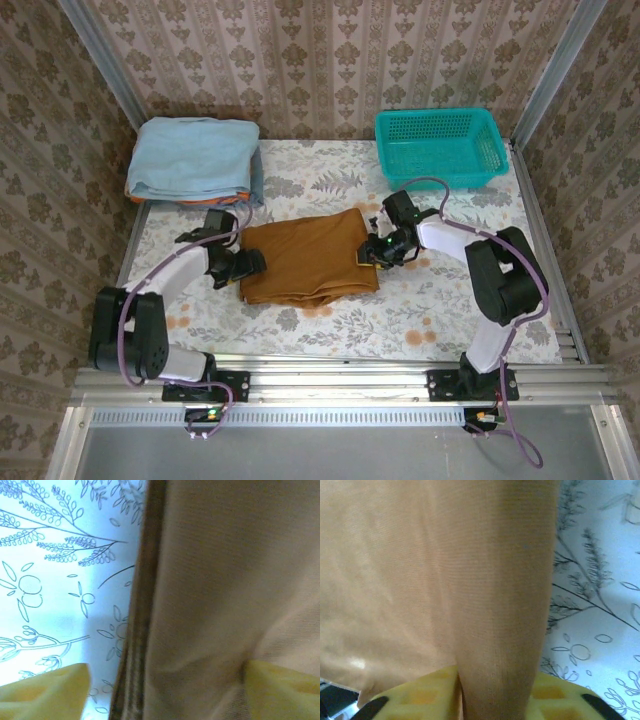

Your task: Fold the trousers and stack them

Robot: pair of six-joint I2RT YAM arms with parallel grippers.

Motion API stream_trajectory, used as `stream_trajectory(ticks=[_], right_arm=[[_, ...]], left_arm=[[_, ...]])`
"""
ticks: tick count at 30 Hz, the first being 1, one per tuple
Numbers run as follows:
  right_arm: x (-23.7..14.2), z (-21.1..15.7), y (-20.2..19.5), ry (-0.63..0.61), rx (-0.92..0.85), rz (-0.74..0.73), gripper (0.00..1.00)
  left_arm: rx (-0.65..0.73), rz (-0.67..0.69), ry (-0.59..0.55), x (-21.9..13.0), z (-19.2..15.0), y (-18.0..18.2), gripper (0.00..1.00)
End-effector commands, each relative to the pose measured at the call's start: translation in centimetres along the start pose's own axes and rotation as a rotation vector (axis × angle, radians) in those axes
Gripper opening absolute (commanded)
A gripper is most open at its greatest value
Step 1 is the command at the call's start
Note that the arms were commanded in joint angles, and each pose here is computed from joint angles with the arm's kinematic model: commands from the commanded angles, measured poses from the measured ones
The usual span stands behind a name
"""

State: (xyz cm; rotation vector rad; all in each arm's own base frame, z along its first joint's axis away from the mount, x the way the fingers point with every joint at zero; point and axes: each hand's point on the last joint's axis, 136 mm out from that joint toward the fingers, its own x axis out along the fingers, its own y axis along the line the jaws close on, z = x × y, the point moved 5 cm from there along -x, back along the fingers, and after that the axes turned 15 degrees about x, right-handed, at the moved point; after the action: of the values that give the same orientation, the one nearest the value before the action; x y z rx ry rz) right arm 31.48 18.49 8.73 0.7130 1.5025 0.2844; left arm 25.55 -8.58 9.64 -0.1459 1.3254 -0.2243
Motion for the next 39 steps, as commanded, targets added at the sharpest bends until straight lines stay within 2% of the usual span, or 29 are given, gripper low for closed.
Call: stream_trajectory(ticks=[1,4,10,16,17,20,23,28,35,39], right_arm=[[-1.0,0.1,0.0,-0.034,-0.022,-0.021,0.41],[-1.5,-0.1,-0.4,-0.051,-0.037,-0.056,0.48],[0.1,-0.8,-2.5,-0.007,-0.025,-0.105,0.5],[2.9,-1.9,-2.2,0.072,0.005,0.018,0.52],[3.1,-2.1,-2.2,0.075,0.001,0.021,0.52],[3.5,-2.8,-1.8,0.081,-0.007,0.024,0.51],[3.0,-2.9,-1.6,0.064,-0.014,0.02,0.51],[2.2,-2.8,-1.4,0.043,-0.035,-0.002,0.52],[2.0,-3.2,-1.8,0.04,-0.028,-0.018,0.52],[2.1,-3.7,-1.3,0.05,-0.031,0.001,0.52]], left_arm=[[0.011,0.083,0.003,-0.3,0.1,0.9,0.9],[0.008,0.075,0.014,0.4,0.2,1.0,0.88],[-0.014,-0.083,0.026,3.3,-0.7,-0.1,0.62],[-0.059,-0.127,0.062,5.2,-2.6,0.2,0.58],[-0.061,-0.12,0.069,5.3,-2.9,0.3,0.59],[-0.061,-0.041,0.093,4.4,-3.4,1.0,0.8],[-0.038,0.046,0.065,2.2,-3.2,1.5,0.91],[-0.032,0.211,0.075,0.2,-2.8,3.0,0.91],[-0.041,0.185,0.154,3.4,-3.5,2.4,0.87],[-0.09,0.09,0.155,4.5,-4.0,1.6,0.81]])
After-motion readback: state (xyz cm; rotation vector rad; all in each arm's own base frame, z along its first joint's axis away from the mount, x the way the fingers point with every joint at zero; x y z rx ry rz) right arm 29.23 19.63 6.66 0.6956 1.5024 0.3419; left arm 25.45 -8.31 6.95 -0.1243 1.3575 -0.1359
